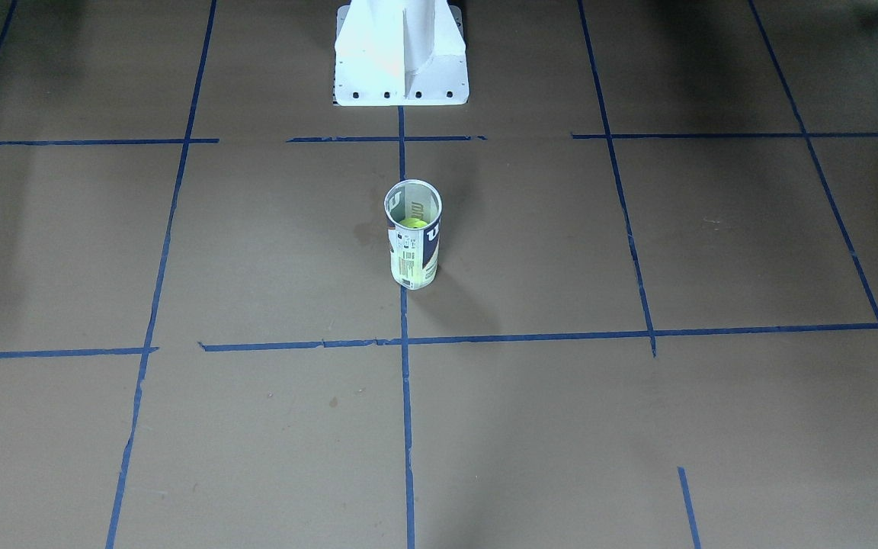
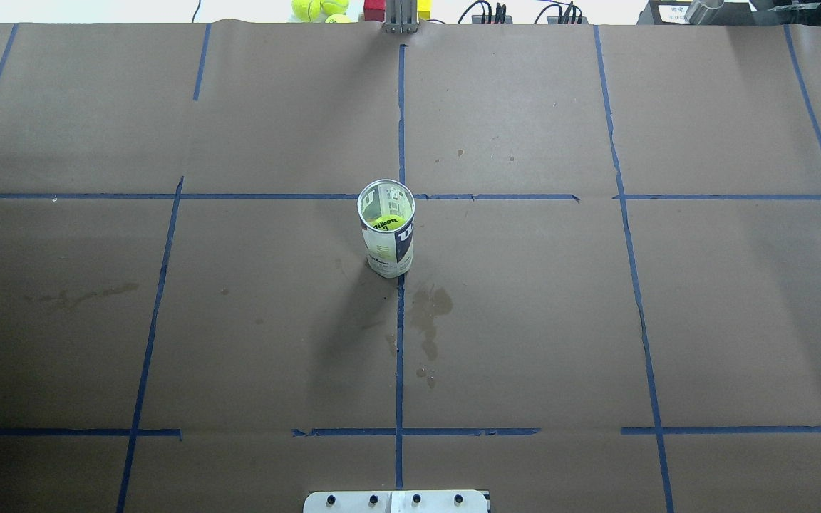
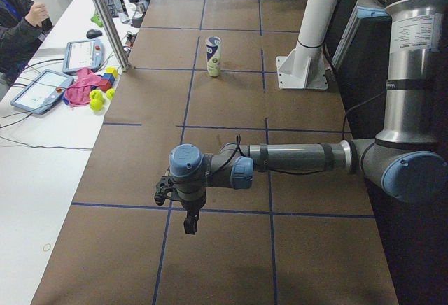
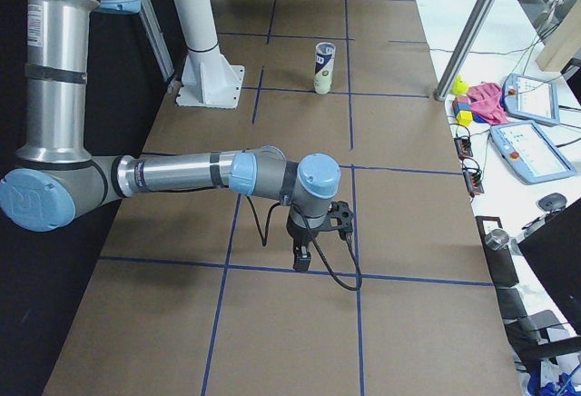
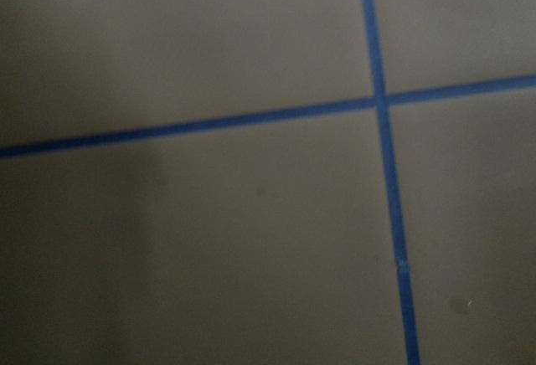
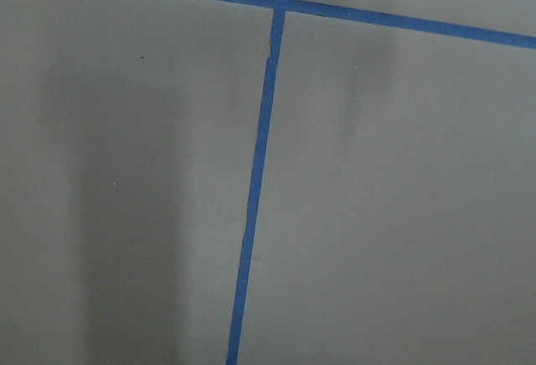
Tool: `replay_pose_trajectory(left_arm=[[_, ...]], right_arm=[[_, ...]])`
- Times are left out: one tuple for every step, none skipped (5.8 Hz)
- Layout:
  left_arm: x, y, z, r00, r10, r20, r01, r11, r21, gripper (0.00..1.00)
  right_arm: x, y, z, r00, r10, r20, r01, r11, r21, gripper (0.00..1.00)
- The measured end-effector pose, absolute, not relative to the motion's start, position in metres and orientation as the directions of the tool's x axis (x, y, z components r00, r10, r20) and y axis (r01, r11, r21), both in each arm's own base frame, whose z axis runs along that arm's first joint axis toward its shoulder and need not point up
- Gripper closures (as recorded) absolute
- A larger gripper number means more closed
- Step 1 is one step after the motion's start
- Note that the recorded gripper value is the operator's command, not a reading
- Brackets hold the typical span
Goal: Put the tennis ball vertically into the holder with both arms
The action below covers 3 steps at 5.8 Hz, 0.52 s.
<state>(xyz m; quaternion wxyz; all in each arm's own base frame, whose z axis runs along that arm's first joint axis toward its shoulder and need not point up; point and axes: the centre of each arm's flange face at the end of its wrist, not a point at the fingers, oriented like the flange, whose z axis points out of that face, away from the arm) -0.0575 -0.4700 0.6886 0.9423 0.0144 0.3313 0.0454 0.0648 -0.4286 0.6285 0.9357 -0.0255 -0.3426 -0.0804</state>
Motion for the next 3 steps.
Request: replay_pose_trajectory(left_arm=[[-0.058, -0.468, 0.686, 0.775, 0.098, -0.624, -0.075, 0.995, 0.063, 0.00], [-0.058, -0.469, 0.679, 0.773, 0.112, -0.624, -0.077, 0.994, 0.082, 0.00], [-0.057, -0.471, 0.670, 0.771, 0.130, -0.624, -0.082, 0.991, 0.106, 0.00]], right_arm=[[0.064, -0.430, 0.637, 0.752, -0.134, 0.646, 0.168, 0.986, 0.009, 0.00], [0.064, -0.431, 0.644, 0.751, -0.132, 0.647, 0.170, 0.985, 0.004, 0.00], [0.064, -0.431, 0.646, 0.750, -0.132, 0.648, 0.171, 0.985, 0.003, 0.00]])
